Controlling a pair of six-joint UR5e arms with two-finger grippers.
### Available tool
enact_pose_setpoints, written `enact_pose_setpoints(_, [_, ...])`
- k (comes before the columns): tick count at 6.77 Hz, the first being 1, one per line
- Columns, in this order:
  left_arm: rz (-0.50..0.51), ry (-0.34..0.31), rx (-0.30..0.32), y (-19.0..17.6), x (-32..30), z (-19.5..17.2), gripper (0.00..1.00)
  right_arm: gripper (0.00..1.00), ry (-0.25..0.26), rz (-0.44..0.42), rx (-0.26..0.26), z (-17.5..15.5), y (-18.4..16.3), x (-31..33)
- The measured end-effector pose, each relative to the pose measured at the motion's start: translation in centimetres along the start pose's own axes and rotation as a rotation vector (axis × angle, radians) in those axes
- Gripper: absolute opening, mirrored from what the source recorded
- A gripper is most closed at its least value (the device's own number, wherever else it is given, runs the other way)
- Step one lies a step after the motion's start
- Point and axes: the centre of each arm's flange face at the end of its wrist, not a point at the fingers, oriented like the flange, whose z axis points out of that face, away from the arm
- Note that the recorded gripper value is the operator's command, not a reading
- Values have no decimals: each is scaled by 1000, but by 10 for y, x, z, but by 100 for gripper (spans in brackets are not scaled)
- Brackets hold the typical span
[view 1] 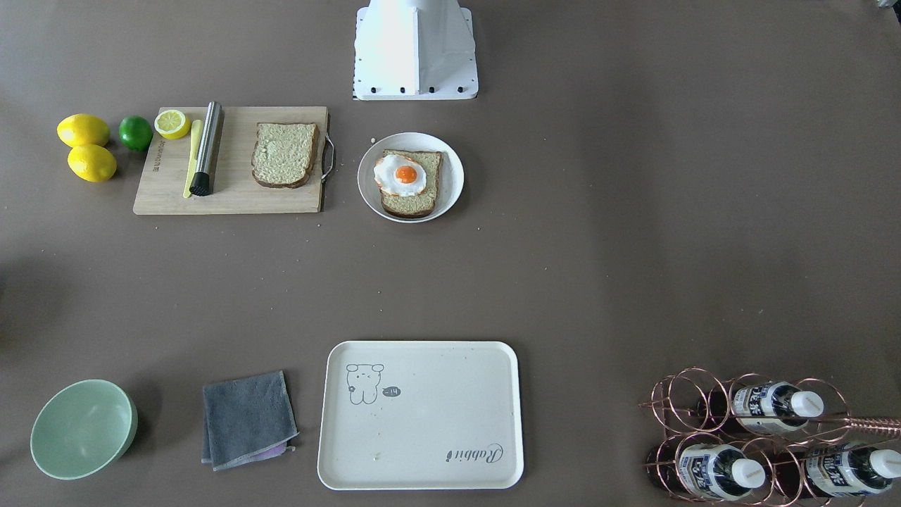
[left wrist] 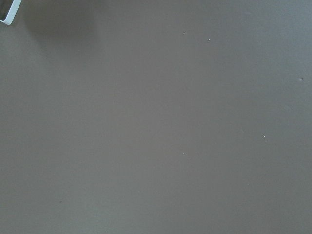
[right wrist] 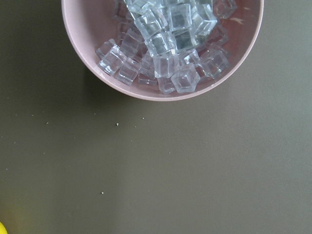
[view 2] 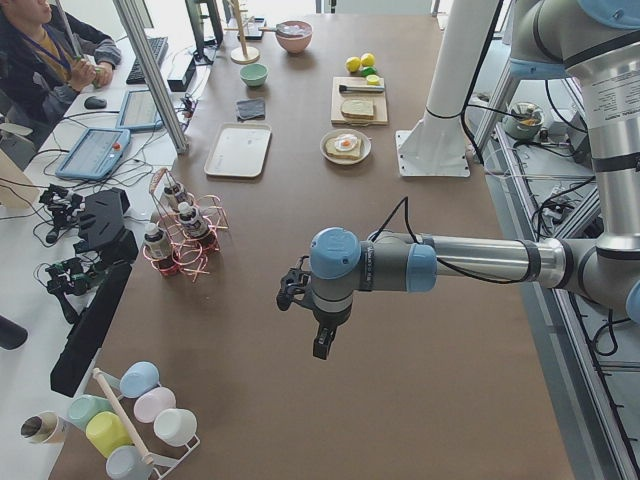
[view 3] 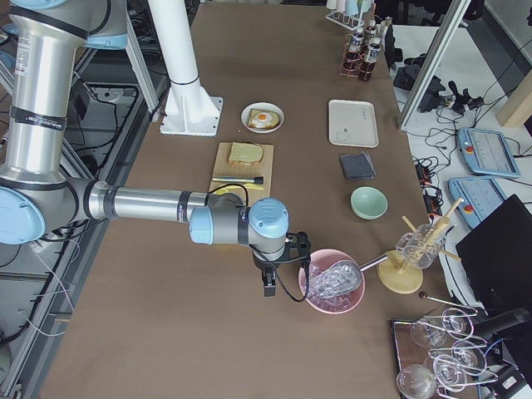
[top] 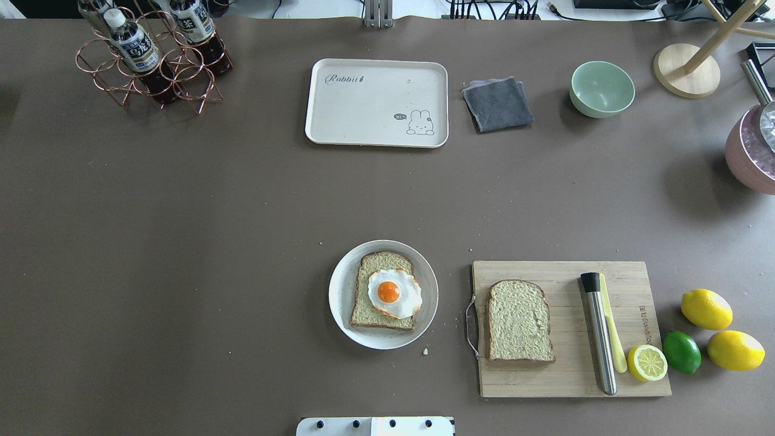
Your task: Make sandwich and place on tray
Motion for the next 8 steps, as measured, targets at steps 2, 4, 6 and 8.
enact_pose_setpoints(2, [2, 2, 3, 0, 1, 0, 97, 100, -2, 3, -3, 2, 5, 1])
enact_pose_setpoints(4, [9, 1, 6, 1, 1, -1, 97, 100, -28, 1, 5, -3, 13, -7])
enact_pose_setpoints(6, [9, 1, 6, 2, 1, 0, 97, 100, -72, -22, 32, -19, 23, -28])
enact_pose_setpoints(8, [8, 0, 11, 4, 0, 2, 97, 100, -116, -18, 36, -27, 12, -68])
